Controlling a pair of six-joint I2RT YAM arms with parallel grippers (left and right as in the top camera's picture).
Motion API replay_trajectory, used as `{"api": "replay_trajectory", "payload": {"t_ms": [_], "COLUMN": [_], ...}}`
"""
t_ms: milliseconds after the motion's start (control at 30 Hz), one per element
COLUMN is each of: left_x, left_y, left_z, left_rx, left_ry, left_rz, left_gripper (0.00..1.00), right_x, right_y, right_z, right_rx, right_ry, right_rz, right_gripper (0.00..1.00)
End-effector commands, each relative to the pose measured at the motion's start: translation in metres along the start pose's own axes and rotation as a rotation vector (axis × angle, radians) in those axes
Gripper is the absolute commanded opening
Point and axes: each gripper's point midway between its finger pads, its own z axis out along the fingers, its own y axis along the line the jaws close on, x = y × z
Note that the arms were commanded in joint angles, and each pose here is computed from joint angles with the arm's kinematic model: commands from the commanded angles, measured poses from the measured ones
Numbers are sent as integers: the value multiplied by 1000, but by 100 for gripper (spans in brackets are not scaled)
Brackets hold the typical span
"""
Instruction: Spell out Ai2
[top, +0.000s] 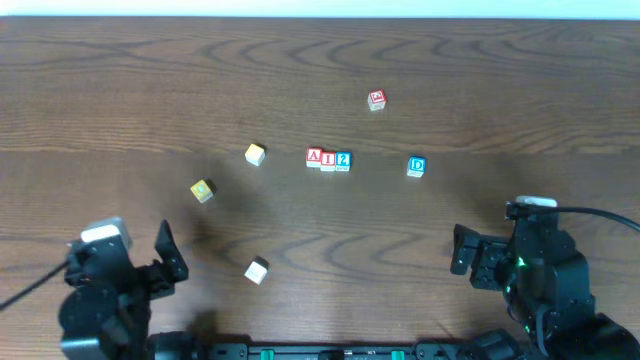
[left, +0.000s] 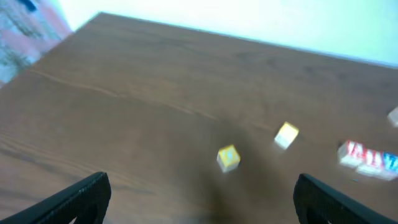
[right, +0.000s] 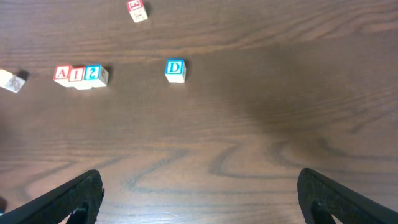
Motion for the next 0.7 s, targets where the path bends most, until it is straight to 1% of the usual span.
{"api": "replay_trajectory", "payload": {"t_ms": [0,33,167,367,667], "left_x": [26,37,57,72,94], "left_y": [-8,-11,-19,-26,-27], "left_z": [15,24,44,66,77], "left_rx": [56,74,120,164,177], "left_ry": [16,26,22,-14,-1], "left_rz": [49,48,37,-6,-24], "left_gripper": [95,95,95,95,95], "right_x": [-1,-1,-1,-1,-1], "right_y": [-2,-2,-2,-2,-2], "right_z": [-1,-1,-1,-1,-1], "right_rx": [6,6,6,6,6], "right_ry": [-7,-7,-7,-7,-7], "right_rz": [21,21,21,21,21], "right_gripper": [99,99,99,99,99]}}
